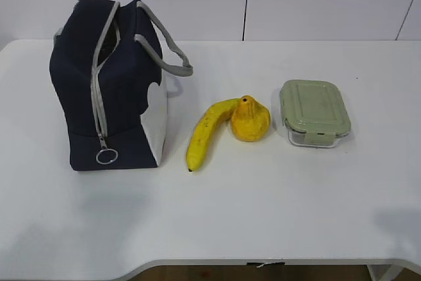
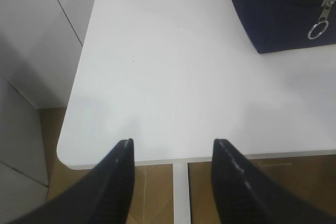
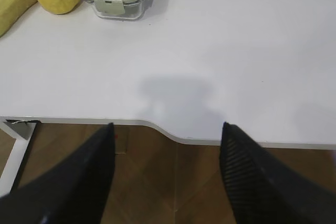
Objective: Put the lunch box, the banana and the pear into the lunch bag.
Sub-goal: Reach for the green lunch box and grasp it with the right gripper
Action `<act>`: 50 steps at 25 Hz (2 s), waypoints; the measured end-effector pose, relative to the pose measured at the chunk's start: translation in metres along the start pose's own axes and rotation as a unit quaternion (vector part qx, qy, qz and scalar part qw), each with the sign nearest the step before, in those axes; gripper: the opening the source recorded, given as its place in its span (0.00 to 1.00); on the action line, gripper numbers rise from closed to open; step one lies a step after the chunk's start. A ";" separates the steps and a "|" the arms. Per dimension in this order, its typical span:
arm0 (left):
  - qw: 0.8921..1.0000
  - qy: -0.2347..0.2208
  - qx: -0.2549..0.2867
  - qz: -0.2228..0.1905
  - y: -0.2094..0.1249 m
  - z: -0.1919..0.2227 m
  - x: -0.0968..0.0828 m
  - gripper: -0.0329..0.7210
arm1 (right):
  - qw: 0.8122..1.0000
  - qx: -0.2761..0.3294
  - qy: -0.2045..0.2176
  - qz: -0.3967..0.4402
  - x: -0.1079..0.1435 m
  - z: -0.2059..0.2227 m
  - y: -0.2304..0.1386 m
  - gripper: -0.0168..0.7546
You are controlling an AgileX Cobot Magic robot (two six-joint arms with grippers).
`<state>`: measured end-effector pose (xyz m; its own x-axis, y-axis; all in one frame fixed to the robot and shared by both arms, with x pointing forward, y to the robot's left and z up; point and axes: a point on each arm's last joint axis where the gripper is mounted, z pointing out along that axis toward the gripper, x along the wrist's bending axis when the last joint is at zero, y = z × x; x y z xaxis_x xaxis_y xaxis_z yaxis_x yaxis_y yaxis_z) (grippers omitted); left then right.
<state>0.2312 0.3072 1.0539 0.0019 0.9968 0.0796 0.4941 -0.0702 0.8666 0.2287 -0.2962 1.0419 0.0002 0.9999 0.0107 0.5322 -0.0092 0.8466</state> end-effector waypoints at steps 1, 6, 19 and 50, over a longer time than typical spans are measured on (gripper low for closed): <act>1.000 0.000 0.000 0.000 0.000 0.000 0.000 0.53 | 1.000 0.000 0.000 0.000 0.000 0.000 0.000 0.67; 1.000 0.000 0.000 0.000 0.000 0.000 0.000 0.53 | 1.000 0.000 0.000 0.000 0.000 0.000 0.000 0.67; 1.000 0.000 0.000 0.000 0.000 0.000 0.000 0.53 | 1.000 0.000 0.000 0.000 0.000 0.000 0.000 0.67; 1.000 0.000 0.000 0.000 0.000 0.000 0.000 0.53 | 0.997 -0.062 0.018 0.045 0.001 0.071 0.115 0.67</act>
<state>0.2312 0.3072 1.0539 0.0019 0.9968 0.0796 0.4941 -0.0702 0.8666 0.3505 -0.2960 1.1016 0.0117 0.9941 0.1077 0.4226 -0.1025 0.9005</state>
